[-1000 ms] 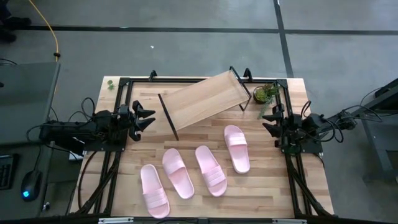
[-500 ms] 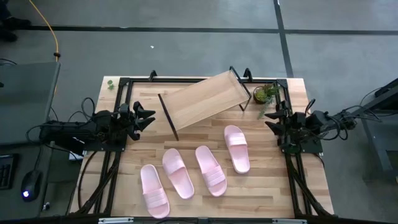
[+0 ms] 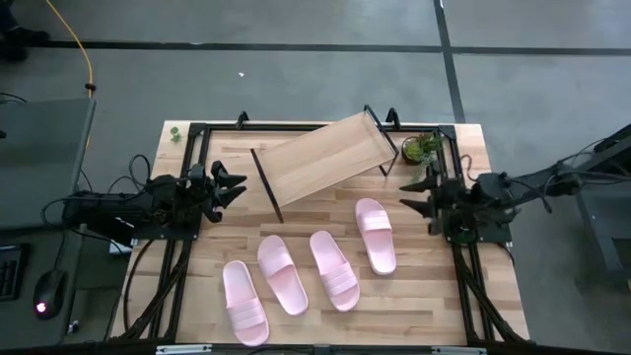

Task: Pick and place slides into the shelf
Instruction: Put the pink slipper on the shelf

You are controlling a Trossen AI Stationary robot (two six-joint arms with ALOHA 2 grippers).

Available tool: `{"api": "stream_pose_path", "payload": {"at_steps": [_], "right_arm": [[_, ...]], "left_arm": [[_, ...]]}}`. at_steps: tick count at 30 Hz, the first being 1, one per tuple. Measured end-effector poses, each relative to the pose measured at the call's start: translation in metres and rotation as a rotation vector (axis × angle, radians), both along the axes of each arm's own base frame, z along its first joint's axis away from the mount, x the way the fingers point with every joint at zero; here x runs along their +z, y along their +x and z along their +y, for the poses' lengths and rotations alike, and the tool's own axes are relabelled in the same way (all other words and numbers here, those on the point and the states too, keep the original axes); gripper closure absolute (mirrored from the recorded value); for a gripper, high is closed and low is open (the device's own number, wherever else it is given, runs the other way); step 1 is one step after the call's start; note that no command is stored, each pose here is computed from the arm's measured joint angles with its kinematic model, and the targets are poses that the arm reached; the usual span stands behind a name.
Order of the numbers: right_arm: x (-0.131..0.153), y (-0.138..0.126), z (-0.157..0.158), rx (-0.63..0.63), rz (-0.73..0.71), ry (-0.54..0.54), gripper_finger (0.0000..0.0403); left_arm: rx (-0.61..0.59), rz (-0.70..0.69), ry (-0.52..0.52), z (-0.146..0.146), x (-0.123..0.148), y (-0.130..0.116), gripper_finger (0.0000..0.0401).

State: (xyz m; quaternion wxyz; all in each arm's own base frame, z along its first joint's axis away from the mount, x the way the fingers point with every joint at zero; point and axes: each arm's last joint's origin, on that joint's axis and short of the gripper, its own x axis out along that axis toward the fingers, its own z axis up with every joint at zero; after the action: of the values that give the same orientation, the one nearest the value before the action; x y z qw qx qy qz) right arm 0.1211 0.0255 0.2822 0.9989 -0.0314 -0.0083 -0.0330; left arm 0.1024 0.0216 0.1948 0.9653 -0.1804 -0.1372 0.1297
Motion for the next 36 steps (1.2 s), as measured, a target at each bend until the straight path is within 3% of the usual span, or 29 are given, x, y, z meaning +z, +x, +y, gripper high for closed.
{"api": "stream_pose_path", "payload": {"at_steps": [11, 21, 28, 36], "right_arm": [[0.023, 0.059, 0.035, -0.125, 0.397, -0.151, 0.0267], [0.032, 0.092, 0.086, -0.306, 0.596, -0.358, 0.0267], [0.017, 0.101, 0.108, -0.402, 0.753, -0.425, 0.0267], [-0.025, 0.102, 0.117, -0.5, 0.971, -0.499, 0.0267]], "left_arm": [[-0.001, 0.027, -0.006, 0.0, -0.003, 0.001, 0.0235], [-0.001, 0.025, -0.006, 0.0, -0.002, 0.001, 0.0235], [-0.001, 0.022, -0.004, 0.0, -0.002, 0.0, 0.0235], [0.0, -0.002, 0.002, 0.0, 0.005, -0.001, 0.0235]]}}
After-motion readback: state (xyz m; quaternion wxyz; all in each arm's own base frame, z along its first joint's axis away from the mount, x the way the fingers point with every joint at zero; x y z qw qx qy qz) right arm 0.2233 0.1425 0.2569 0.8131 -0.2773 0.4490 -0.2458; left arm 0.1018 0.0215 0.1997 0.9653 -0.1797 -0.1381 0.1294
